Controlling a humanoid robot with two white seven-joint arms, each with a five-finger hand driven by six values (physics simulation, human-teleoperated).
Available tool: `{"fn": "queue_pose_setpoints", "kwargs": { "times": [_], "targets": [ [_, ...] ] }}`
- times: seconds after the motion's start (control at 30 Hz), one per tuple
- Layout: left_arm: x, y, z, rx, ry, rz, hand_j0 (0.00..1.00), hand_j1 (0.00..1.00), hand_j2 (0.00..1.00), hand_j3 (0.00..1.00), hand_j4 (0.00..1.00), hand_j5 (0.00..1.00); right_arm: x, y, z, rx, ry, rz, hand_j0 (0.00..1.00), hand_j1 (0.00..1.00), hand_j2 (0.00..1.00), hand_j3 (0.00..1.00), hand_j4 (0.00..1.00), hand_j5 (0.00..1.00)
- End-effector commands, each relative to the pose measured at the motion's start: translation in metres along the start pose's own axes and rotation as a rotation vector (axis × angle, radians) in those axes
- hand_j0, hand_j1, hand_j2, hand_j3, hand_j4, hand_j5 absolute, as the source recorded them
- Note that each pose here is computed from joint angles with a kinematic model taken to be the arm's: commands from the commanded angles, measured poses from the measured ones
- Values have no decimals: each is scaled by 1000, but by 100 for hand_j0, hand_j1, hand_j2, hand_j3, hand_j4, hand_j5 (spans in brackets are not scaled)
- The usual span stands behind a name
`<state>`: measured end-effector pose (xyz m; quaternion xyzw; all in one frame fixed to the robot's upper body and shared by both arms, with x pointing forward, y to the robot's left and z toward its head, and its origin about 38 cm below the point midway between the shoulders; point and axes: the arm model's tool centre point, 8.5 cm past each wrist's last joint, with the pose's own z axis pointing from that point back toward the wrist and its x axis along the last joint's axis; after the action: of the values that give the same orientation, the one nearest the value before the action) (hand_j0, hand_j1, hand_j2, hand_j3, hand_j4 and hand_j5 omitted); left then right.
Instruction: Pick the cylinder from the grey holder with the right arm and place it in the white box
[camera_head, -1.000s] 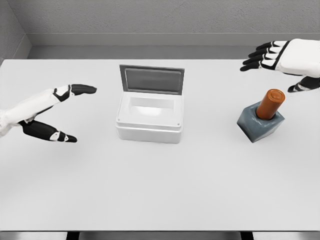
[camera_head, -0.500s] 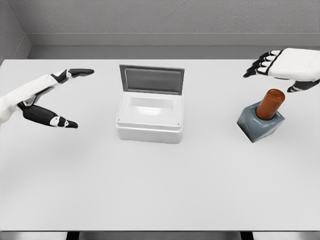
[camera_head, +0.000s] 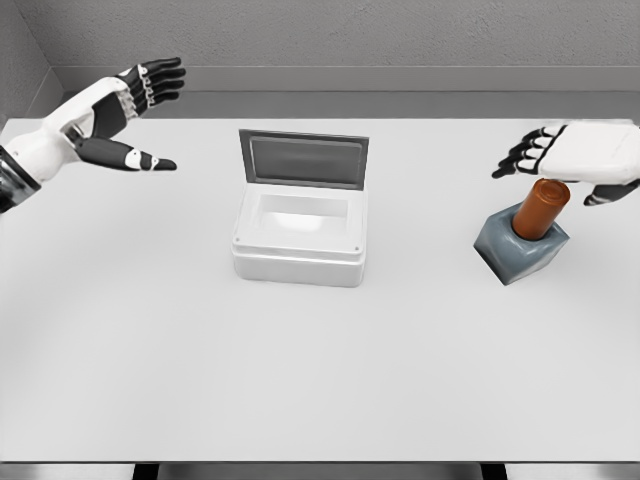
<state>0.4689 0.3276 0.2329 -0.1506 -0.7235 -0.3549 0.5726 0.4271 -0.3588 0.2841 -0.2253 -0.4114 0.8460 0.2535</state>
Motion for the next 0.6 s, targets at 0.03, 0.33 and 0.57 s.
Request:
{"fn": "queue_pose_setpoints", "kwargs": {
  "times": [0.03,0.33,0.57],
  "targets": [
    [-20,-4,-5,7,35,51,100,100,100,100,100,100,3,5,-4,21,-6,6,100,100,100,100,100,100],
    [-49,-5,-19,25,107,128,100,100,100,100,100,100,8,9,-11,32,-22,7,99,99,99,99,99,99],
    [-55,-5,-16,33,118,131,100,100,100,100,100,100,16,6,-14,37,-36,43,94,94,94,94,94,94]
  ]
}}
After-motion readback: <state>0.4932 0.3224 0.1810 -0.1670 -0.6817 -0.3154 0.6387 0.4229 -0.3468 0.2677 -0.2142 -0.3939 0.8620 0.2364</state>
